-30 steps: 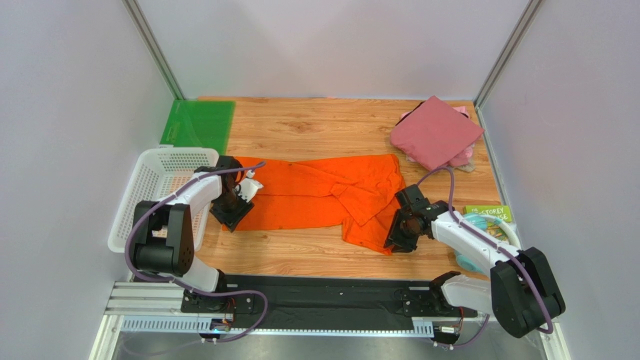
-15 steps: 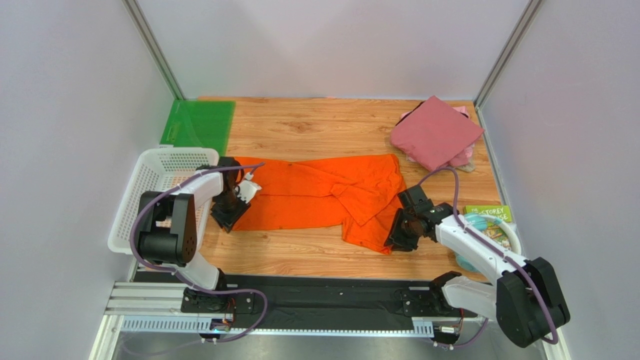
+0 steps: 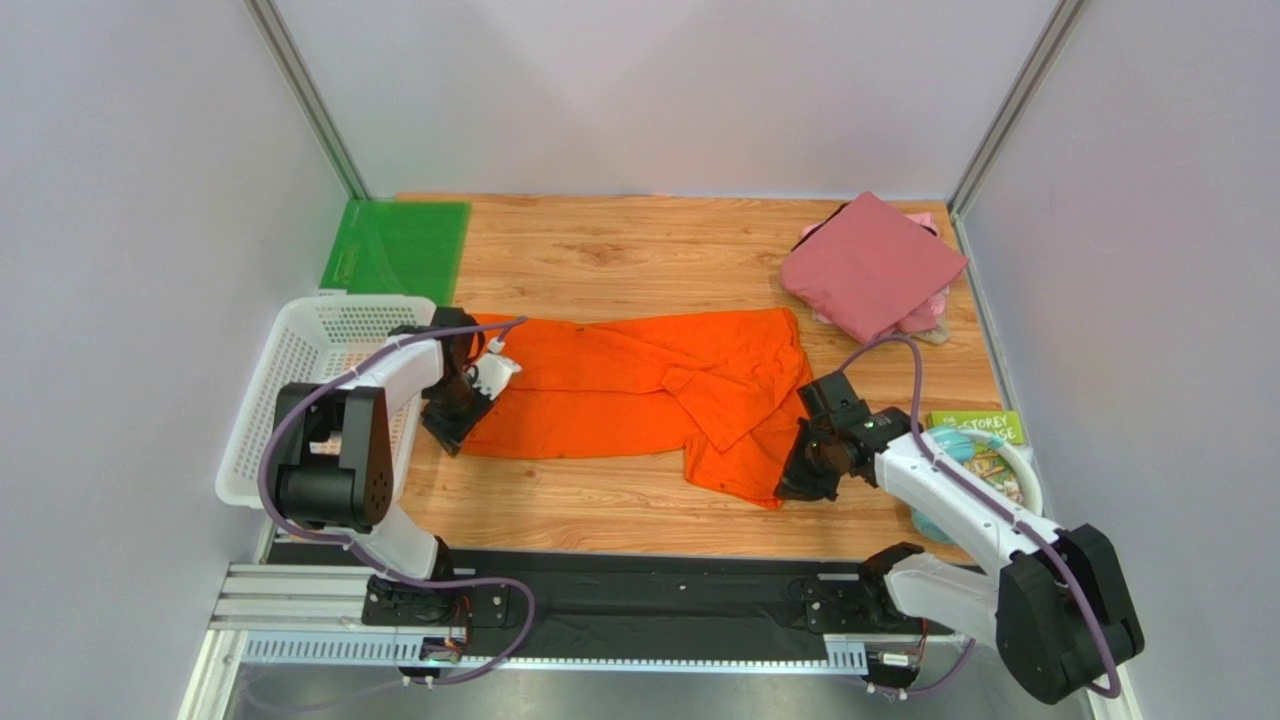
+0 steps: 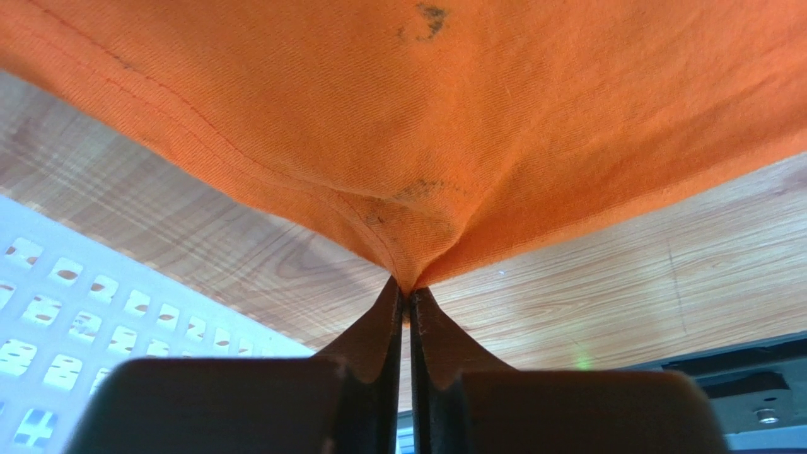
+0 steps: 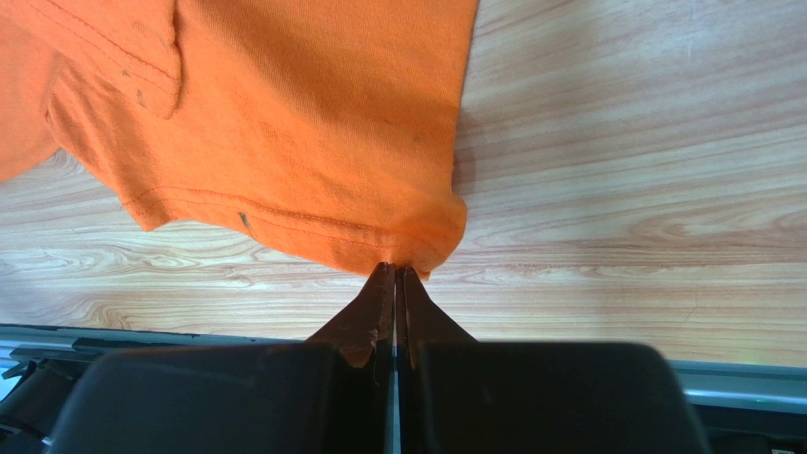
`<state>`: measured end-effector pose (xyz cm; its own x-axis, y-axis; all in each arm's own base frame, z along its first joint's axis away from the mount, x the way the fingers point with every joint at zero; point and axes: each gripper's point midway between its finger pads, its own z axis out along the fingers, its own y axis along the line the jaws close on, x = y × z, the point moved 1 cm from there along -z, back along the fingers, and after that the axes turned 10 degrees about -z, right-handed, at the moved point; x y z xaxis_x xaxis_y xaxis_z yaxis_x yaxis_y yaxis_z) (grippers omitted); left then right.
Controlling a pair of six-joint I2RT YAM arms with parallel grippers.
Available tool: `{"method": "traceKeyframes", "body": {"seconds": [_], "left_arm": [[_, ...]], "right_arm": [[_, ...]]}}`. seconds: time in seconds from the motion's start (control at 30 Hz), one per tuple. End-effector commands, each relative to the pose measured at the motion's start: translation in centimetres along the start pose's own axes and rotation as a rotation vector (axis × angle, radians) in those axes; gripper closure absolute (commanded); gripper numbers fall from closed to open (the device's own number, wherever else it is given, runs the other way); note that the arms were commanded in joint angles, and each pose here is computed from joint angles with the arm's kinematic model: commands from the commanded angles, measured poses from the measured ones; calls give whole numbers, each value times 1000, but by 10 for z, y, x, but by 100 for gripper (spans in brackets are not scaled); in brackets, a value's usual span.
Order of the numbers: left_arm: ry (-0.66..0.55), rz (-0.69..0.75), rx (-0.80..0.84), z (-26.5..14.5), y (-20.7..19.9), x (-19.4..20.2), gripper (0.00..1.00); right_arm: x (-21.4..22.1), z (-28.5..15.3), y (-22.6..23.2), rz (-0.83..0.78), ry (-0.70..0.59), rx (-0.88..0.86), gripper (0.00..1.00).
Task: Fold and stack the t-shirts
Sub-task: Fold the tshirt
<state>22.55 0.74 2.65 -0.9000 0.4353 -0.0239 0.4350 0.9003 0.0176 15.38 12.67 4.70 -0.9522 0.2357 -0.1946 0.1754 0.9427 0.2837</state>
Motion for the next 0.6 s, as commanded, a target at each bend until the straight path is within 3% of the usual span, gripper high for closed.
{"method": "traceKeyframes", "body": {"seconds": [0.0,0.43,0.47,0.57], "left_arm": [[-59,-2,-2,-17,3,-11,100],[-78,9,7,-24,1,-11,100],[-79,9,8,-24,1,-11,100],[-82,11,17,-24,0,-13,100]], "right_arm": [[-6,-12,4,-4,-43,-16,100],[-5,-34,-2,-13,-78,-1,100],[-3,-32,-2,-11,-69,-1,87],[10,-20,-4,-8,14,0,69]]}}
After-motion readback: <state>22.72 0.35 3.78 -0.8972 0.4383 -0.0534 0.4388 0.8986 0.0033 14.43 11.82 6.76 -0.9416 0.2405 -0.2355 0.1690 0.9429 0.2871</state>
